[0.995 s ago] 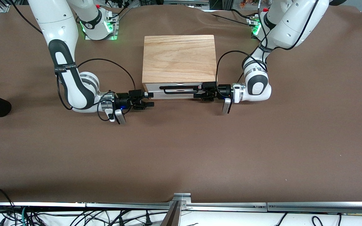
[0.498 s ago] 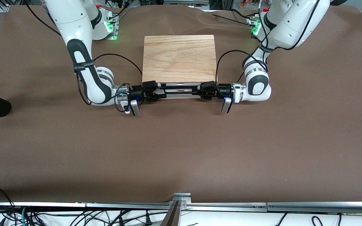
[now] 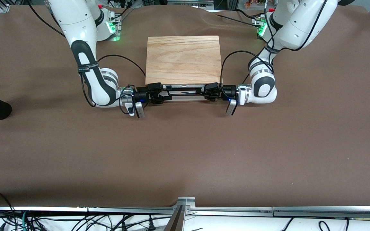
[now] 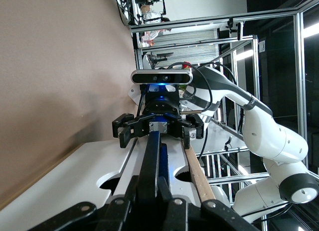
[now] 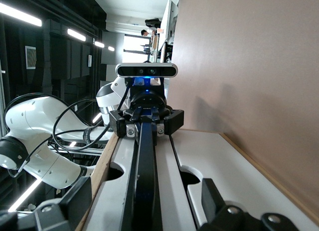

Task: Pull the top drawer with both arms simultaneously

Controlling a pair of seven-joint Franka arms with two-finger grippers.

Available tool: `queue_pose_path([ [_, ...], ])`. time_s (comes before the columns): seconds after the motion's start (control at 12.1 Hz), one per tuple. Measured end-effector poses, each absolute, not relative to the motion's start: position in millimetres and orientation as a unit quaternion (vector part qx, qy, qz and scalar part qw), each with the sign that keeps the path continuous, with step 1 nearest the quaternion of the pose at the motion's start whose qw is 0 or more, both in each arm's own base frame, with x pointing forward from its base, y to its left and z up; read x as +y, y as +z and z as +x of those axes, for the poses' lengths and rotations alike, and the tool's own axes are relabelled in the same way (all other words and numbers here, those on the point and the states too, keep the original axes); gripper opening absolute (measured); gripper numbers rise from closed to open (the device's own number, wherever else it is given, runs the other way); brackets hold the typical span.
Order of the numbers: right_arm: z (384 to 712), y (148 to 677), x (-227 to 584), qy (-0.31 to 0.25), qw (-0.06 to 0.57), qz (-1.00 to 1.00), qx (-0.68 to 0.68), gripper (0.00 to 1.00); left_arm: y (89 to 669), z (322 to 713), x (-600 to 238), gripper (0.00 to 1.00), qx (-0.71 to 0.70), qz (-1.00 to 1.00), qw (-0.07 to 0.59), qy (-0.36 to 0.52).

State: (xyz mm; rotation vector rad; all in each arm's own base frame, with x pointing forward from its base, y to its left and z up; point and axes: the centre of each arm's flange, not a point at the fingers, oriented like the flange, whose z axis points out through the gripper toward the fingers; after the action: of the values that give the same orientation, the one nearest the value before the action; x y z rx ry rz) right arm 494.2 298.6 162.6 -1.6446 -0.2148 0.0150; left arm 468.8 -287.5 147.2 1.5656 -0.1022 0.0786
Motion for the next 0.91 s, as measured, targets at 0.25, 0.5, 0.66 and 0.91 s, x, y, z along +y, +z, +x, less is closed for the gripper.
queue_pose_path([
  [0.25,497.4,159.1,299.4,0.005,0.675,-0.731,-0.095,0.93,147.2,468.7,-287.6,0.17,-0.044,0.705,0.707,0.034],
  [0.5,505.3,160.2,298.9,-0.002,0.675,-0.731,-0.098,0.85,147.2,468.7,-287.6,0.17,-0.044,0.705,0.707,0.033],
  [0.66,506.2,160.5,298.6,-0.003,0.675,-0.731,-0.098,0.84,147.2,468.7,-287.6,0.17,-0.044,0.705,0.707,0.033],
  [0.91,506.4,159.6,297.9,-0.003,0.675,-0.732,-0.097,0.81,147.2,468.7,-287.6,0.17,-0.044,0.705,0.707,0.033],
])
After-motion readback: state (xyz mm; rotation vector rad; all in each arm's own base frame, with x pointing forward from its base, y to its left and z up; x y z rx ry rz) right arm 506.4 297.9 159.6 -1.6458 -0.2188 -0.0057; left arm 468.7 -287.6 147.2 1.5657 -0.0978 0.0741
